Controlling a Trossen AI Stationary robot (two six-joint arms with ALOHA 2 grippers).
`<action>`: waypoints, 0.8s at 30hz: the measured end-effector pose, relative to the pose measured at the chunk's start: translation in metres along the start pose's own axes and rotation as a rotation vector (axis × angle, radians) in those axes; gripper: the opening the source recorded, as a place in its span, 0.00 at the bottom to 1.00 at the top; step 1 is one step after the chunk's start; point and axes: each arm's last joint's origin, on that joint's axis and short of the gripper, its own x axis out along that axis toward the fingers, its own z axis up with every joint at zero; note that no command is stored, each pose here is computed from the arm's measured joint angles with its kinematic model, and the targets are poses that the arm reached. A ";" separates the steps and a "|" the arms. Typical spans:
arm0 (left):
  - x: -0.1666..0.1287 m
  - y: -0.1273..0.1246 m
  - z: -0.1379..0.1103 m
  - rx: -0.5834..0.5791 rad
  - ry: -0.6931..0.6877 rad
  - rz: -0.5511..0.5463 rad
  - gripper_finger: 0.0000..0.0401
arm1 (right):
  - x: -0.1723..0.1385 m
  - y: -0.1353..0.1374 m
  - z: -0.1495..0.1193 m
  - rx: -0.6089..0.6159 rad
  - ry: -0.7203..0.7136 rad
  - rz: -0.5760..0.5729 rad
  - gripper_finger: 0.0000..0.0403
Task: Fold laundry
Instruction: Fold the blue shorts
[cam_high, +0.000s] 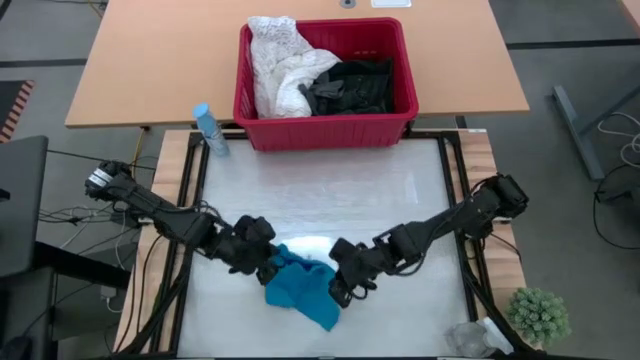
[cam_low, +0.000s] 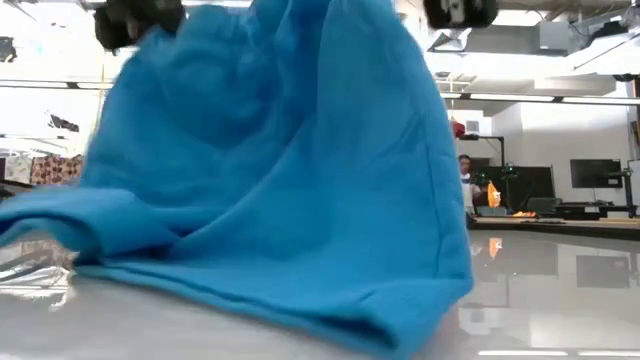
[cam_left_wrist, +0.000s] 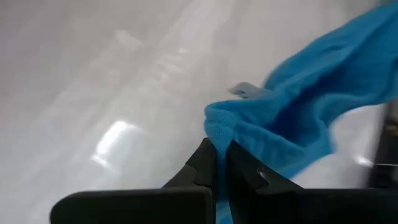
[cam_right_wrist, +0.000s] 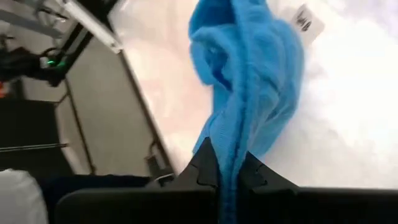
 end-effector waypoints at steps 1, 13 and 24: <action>0.004 0.005 0.001 0.006 -0.001 0.018 0.00 | 0.000 -0.003 0.003 -0.004 0.001 -0.017 0.08; 0.042 0.052 0.016 0.055 0.003 0.133 0.00 | 0.016 -0.058 0.028 0.055 0.016 -0.209 0.08; 0.071 0.092 0.019 0.042 -0.052 0.171 0.05 | 0.022 -0.111 0.058 0.152 -0.026 -0.344 0.20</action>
